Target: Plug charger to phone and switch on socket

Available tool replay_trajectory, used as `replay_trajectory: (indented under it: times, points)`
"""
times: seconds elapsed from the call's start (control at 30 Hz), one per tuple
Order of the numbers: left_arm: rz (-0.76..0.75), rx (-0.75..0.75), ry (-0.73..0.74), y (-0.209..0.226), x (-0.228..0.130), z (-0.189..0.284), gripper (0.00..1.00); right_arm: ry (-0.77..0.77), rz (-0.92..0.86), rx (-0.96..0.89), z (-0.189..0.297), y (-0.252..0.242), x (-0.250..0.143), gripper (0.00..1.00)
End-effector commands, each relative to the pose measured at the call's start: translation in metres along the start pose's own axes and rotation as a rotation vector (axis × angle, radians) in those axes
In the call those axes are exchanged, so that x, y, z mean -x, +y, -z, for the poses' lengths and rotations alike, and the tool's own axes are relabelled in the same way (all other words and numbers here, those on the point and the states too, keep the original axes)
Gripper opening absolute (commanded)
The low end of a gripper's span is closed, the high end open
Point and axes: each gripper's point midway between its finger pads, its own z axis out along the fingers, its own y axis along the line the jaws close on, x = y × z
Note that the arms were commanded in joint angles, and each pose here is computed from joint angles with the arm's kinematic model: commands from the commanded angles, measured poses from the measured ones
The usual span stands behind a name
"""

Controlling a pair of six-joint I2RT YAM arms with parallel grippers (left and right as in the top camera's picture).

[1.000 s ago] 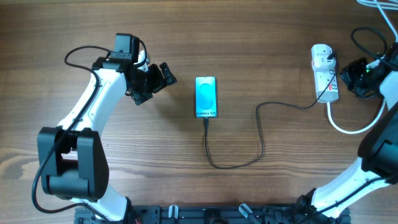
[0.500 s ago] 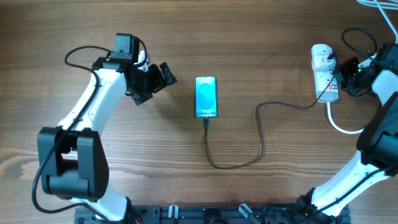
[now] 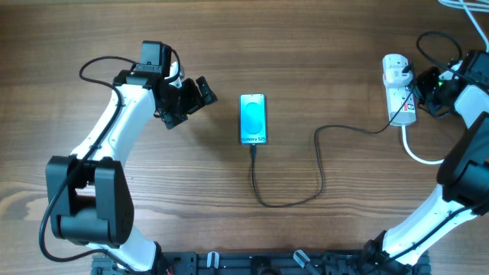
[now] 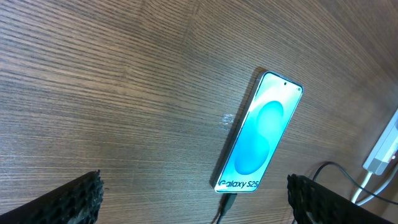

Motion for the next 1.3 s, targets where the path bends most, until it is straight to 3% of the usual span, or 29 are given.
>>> replay_trajectory:
  times: [0.0,0.27,0.43,0.6,0.7,0.83,0.93,1.07,1.27]
  points:
    - [-0.022,0.011,-0.016,0.002,0.002,0.002,1.0,0.035,0.016,0.005,-0.01,0.003,-0.008,0.05]
    - [-0.02,0.013,-0.012,0.002,0.001,0.002,1.0,0.152,0.031,-0.04,-0.03,0.008,-0.048,0.04]
    - [-0.017,0.017,-0.006,0.003,0.0,0.002,1.0,0.122,-0.022,-0.121,-0.012,-0.008,-0.038,0.05]
    - [-0.017,0.017,-0.005,0.003,-0.001,0.002,1.0,-0.018,-0.1,-0.149,0.059,-0.01,0.002,0.04]
    - [-0.05,0.013,-0.011,0.001,-0.002,0.008,1.0,-0.214,-0.123,-0.214,0.141,-0.007,0.031,0.04]
    - [-0.112,-0.02,-0.069,-0.012,-0.001,0.034,1.0,-0.422,-0.025,-0.191,0.235,0.024,0.038,0.04]
    - [-0.153,-0.057,-0.137,-0.025,-0.002,0.064,1.0,-0.491,0.121,-0.083,0.285,0.064,0.02,0.04]
    - [-0.297,-0.105,-0.236,-0.045,-0.02,0.116,1.0,-0.459,0.376,0.159,0.333,0.124,-0.039,0.04]
    - [-0.54,-0.182,-0.381,-0.072,-0.067,0.187,1.0,-0.414,0.537,0.36,0.38,0.155,-0.113,0.04]
